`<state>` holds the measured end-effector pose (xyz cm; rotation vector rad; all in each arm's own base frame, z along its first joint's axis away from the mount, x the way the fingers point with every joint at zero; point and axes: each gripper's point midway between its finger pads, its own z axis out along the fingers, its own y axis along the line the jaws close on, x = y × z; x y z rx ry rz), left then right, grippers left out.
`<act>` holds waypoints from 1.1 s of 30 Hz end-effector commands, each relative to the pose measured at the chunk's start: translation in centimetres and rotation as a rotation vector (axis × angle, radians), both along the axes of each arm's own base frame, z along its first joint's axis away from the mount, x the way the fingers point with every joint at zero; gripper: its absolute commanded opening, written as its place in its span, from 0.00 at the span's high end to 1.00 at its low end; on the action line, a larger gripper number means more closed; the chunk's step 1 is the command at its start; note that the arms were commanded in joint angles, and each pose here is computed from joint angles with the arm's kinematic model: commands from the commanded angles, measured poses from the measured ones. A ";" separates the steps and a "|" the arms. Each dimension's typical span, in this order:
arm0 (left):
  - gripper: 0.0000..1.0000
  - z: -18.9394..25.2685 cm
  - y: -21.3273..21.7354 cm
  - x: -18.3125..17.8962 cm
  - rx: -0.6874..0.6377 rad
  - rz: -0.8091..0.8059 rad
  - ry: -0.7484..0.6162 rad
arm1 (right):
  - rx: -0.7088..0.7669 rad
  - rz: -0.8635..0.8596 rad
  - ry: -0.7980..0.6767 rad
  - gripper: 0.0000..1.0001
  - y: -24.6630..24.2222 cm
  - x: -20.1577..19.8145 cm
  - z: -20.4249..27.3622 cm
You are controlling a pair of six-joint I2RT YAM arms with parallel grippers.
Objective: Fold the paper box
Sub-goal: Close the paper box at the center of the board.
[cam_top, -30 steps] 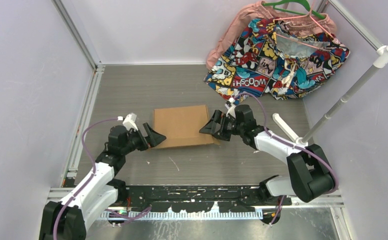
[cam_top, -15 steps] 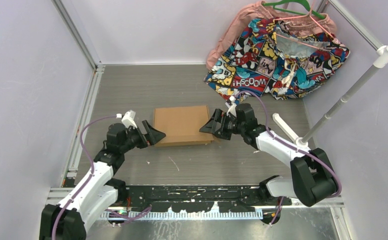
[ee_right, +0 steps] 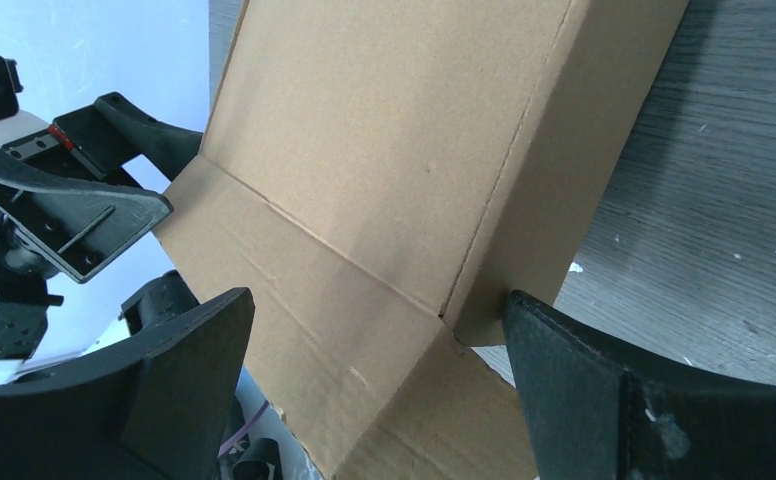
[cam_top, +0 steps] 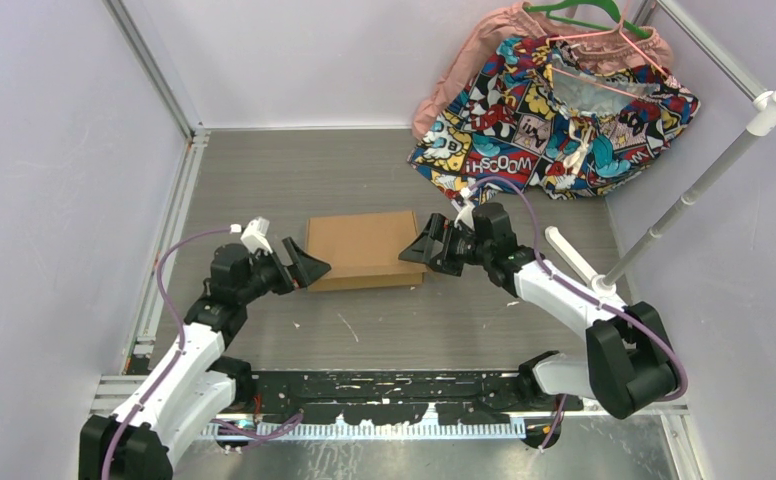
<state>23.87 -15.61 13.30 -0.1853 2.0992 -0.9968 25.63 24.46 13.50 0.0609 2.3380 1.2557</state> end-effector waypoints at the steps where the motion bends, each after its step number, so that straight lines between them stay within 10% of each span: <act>1: 0.00 4.4 -1.2 0.3 -0.065 -0.055 -0.094 | 0.066 0.039 -0.107 0.00 1.1 0.5 4.3; 33: 0.00 8.6 -1.7 -0.3 -0.100 -0.083 -0.058 | 0.097 0.046 -0.115 0.00 1.2 0.0 9.1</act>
